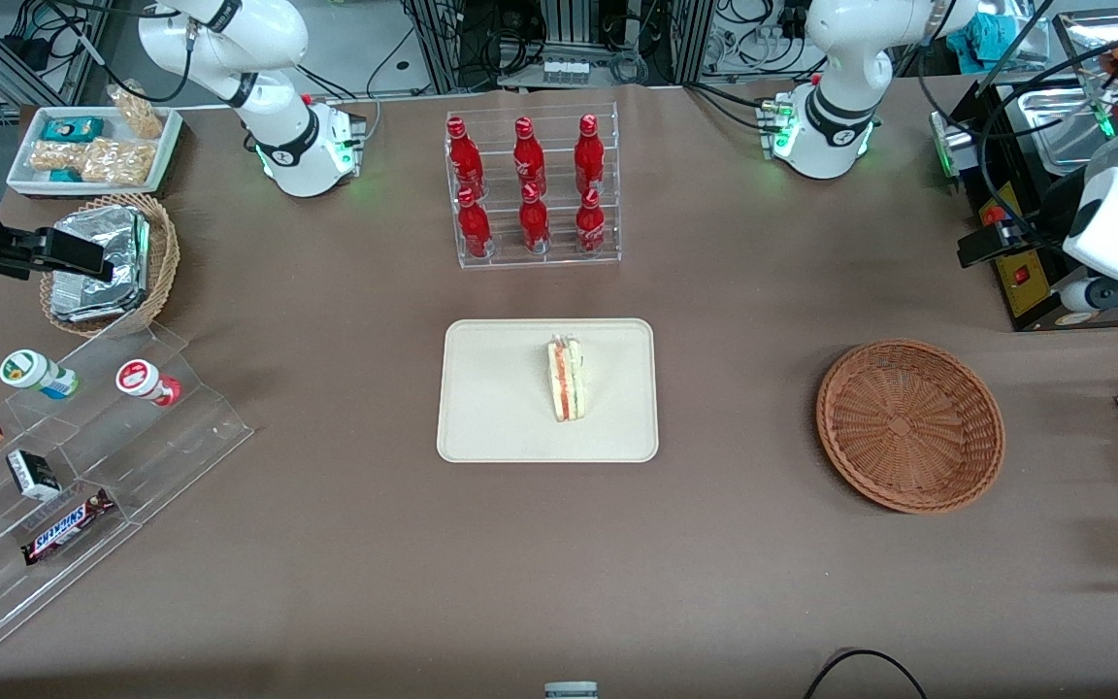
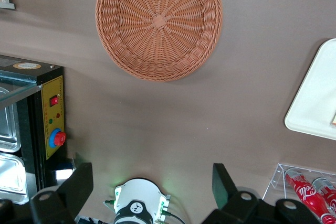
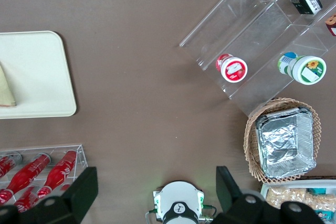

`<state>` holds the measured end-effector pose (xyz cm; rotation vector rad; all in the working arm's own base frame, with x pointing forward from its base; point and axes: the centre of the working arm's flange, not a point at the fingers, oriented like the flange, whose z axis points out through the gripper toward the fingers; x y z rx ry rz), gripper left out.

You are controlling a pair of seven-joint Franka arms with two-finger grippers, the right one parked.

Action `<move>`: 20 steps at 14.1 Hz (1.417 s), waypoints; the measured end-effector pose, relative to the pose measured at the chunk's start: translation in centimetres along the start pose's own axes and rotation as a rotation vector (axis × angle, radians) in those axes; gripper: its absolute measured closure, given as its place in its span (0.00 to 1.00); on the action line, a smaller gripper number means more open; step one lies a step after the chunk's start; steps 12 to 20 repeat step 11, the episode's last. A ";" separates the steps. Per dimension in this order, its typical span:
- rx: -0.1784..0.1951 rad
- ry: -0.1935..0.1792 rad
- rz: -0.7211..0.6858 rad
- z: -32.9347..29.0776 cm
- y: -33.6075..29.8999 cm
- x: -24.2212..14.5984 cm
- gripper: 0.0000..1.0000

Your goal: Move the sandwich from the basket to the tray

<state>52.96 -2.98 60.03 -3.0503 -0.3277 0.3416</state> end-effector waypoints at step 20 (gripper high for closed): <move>-0.006 0.026 -0.003 -0.3 0.2 0.0 0.00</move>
